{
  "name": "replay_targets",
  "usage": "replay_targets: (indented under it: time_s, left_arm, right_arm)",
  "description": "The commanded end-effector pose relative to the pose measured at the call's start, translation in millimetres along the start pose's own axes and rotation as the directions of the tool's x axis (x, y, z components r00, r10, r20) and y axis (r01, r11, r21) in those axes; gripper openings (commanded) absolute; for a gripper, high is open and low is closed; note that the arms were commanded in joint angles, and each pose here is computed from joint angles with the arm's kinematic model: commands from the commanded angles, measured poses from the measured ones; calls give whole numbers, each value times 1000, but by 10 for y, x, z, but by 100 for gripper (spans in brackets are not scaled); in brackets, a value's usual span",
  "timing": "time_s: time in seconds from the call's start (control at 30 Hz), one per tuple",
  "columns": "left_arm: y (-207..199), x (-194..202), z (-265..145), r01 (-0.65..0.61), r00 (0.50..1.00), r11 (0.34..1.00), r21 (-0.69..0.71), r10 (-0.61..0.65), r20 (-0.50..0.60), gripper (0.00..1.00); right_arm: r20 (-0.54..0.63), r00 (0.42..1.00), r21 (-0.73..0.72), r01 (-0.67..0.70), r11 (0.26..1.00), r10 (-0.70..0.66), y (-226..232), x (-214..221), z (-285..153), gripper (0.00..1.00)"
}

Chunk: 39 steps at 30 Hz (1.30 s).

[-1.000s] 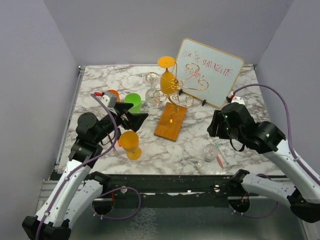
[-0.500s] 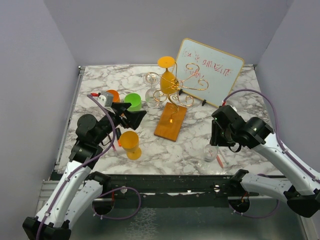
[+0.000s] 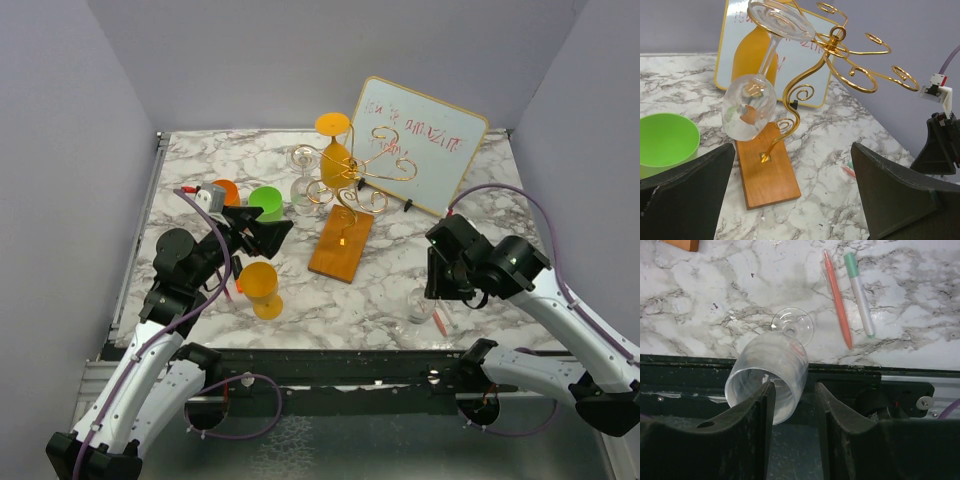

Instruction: Place the wine glass upside down on the wine glass rack

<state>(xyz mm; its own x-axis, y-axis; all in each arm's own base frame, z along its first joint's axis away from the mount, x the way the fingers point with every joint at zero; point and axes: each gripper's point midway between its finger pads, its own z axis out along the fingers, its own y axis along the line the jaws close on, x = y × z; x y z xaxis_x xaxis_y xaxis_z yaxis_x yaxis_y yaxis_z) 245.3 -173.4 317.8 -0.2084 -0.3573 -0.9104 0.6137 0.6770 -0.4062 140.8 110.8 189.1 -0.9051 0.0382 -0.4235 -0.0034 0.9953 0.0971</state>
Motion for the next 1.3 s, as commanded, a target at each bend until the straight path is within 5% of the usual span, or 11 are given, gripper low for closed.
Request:
replay_targets:
  time_s: [0.0, 0.4, 0.57, 0.67, 1.0, 1.27]
  left_arm:
    - [11, -51, 16, 5, 1000, 1000, -8, -5, 27, 99]
    - [21, -55, 0, 0, 1000, 1000, -17, 0, 26, 99]
    - [28, -33, -7, 21, 1000, 999, -24, -20, 19, 99]
    - [43, -6, -8, 68, 998, 997, -38, -67, 16, 99]
    - [-217, -116, -75, 170, 980, 985, -22, -171, -105, 99]
    - [-71, -504, -377, 173, 985, 962, -213, -169, 35, 99]
  right_arm:
    - [-16, 1000, -33, -7, 999, 7, -30, 91, -139, 44]
    - [-81, 997, -40, 11, 999, -14, 8, 275, 158, 39]
    - [-59, 998, -26, 27, 999, -28, 29, 184, 197, 13]
    - [-17, 1000, -50, 21, 999, -21, 93, 70, 148, 1]
    - [256, 964, -260, 1, 966, 68, 398, -467, -216, 1]
    - [453, 879, -617, 190, 763, 147, 1122, -897, -826, 1]
